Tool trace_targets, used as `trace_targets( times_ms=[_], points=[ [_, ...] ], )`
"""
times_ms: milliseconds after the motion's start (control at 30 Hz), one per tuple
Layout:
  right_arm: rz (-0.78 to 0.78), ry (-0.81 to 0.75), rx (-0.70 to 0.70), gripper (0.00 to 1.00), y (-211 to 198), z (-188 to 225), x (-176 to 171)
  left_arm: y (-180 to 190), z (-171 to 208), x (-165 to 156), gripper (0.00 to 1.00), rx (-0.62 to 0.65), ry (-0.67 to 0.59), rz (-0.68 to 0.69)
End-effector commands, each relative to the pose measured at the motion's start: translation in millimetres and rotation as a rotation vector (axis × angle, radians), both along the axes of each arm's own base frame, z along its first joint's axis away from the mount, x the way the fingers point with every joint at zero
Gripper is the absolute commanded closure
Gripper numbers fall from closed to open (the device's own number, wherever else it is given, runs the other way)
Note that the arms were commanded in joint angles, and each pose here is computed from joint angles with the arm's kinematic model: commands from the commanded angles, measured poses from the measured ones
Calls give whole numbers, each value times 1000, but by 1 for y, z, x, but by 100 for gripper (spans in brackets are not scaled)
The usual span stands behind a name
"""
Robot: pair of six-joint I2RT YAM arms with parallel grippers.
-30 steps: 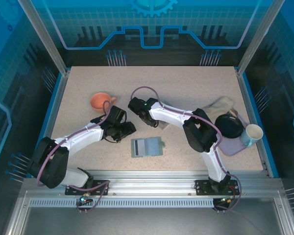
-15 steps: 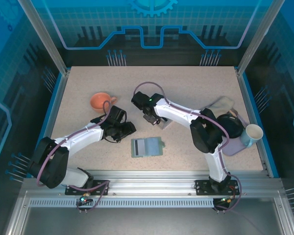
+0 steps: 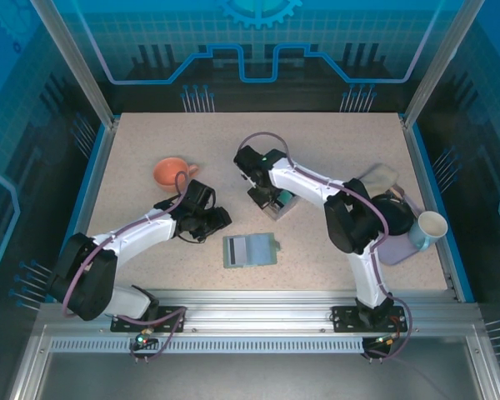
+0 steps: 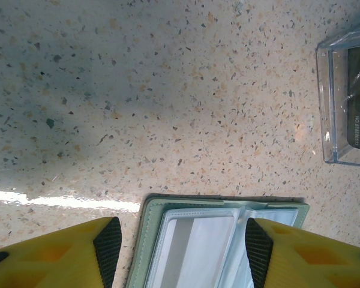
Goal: Put the credit cards into the card holder
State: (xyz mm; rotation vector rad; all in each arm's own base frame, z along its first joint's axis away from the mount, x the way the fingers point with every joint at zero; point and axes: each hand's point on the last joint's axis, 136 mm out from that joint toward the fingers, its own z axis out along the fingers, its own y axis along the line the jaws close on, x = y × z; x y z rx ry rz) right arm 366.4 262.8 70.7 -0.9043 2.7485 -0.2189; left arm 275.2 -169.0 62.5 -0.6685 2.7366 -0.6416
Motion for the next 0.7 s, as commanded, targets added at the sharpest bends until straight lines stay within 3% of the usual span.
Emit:
trace_targets(
  times_ms=[0,267,367,433,667],
  points=[
    [-36,183,182,100,24,-12,-26,4,0,-1,40,-4,11,11],
    [-128,335,472,98,72,14,-43,10,0,6,40,-53,14,41],
    [-148,304,395,92,65,3,-37,6,-1,13,39,-111,24,50],
    [-137,265,320,81,54,-3,-34,2,0,20,39,-150,22,62],
    [-26,144,241,69,46,9,-34,-22,3,48,39,-270,24,74]
  ],
)
